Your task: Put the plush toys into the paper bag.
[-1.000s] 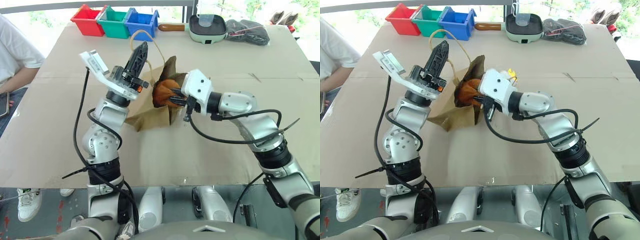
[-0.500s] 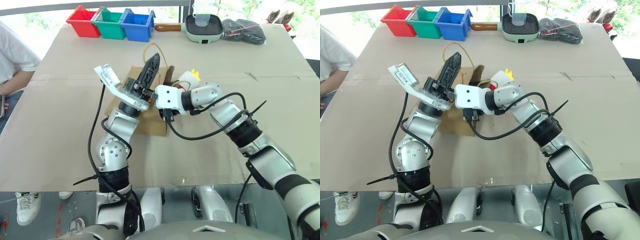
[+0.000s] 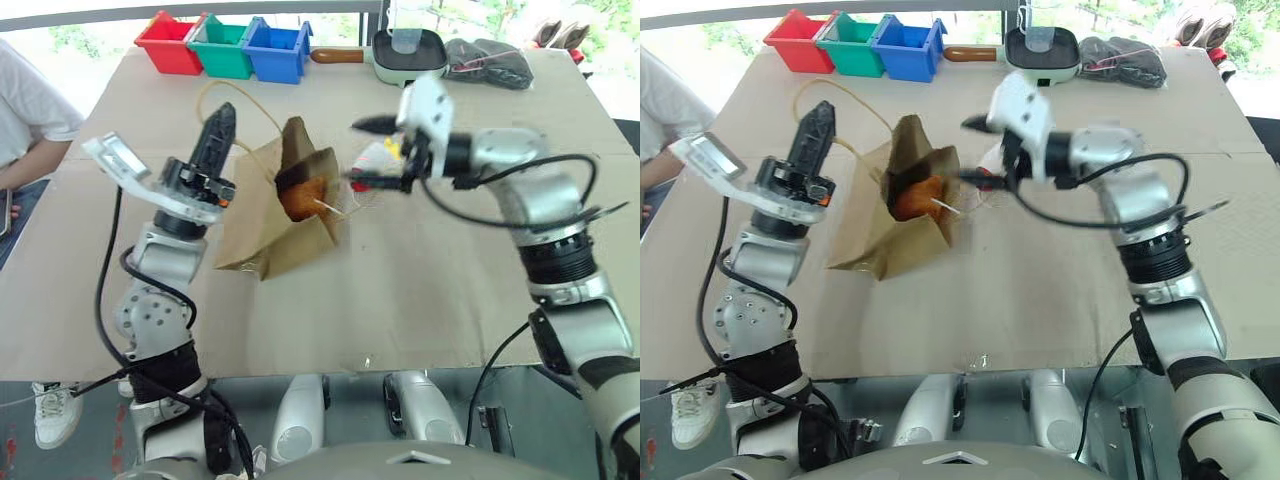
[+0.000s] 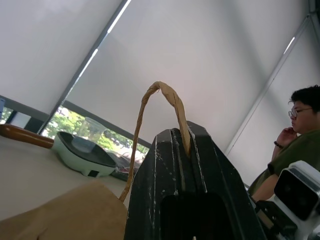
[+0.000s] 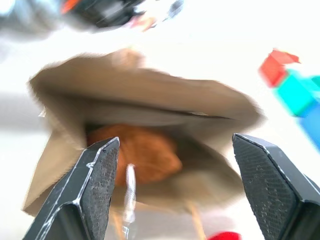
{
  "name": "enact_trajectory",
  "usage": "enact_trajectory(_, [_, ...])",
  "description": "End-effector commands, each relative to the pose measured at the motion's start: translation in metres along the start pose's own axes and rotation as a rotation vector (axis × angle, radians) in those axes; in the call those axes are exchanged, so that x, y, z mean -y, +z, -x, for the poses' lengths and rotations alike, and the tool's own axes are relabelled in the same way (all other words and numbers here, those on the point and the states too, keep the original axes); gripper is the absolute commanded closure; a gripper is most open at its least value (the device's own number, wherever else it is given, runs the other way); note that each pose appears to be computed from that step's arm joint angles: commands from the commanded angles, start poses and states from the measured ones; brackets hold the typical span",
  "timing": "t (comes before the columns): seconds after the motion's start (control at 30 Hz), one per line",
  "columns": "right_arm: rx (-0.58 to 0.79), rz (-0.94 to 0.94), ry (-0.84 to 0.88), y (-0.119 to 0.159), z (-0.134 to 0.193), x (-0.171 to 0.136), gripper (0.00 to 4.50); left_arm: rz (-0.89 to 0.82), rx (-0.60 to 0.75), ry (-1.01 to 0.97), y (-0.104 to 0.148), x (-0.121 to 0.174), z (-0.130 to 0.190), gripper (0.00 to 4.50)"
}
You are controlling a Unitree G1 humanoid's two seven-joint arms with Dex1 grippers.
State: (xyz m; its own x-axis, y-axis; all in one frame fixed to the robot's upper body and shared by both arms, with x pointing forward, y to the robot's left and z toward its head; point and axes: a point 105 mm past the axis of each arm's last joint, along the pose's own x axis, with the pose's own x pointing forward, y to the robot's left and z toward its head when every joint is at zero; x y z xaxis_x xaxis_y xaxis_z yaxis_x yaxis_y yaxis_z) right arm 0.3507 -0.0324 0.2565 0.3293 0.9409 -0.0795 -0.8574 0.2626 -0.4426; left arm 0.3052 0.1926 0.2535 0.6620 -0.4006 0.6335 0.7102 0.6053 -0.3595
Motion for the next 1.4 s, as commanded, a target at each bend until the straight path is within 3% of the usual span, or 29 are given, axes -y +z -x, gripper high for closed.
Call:
enact_trajectory(0.03, [-0.069, -0.051, -0.204, -0.012, 0.0, 0.04, 1.04, -0.021, 0.043, -0.027, 0.016, 0.008, 0.004, 4.5])
enact_trajectory(0.2, [-0.26, -0.128, -0.309, -0.068, -0.02, 0.062, 1.04, -0.031, 0.061, -0.015, 0.035, 0.007, 0.019, 4.5])
enact_trajectory(0.4, [-0.451, -0.178, -0.29, -0.127, -0.039, 0.043, 1.04, -0.035, 0.061, -0.008, 0.04, 0.01, 0.025, 4.5])
enact_trajectory(0.53, [-0.483, -0.148, -0.296, -0.142, -0.035, 0.039, 2.21, -0.039, 0.054, -0.008, 0.037, 0.017, 0.029, 4.5])
enact_trajectory(0.7, [-0.308, -0.105, -0.324, -0.112, -0.015, 0.061, 4.48, 0.0, 0.052, -0.028, 0.031, 0.023, 0.026, 4.5])
enact_trajectory(0.83, [-0.087, -0.026, -0.379, -0.054, 0.032, 0.079, 4.48, 0.07, 0.043, -0.082, 0.019, 0.028, 0.012, 4.5])
enact_trajectory(1.07, [0.037, 0.119, -0.421, 0.033, 0.067, 0.061, 4.48, 0.196, 0.031, -0.18, -0.003, 0.032, -0.016, 4.5])
enact_trajectory(1.27, [-0.011, 0.204, -0.365, 0.049, 0.059, 0.042, 4.48, 0.295, 0.044, -0.268, -0.021, 0.041, -0.042, 4.5])
enact_trajectory(1.4, [-0.044, 0.24, -0.354, 0.054, 0.065, 0.037, 4.48, 0.32, 0.068, -0.33, -0.015, 0.052, -0.053, 4.5])
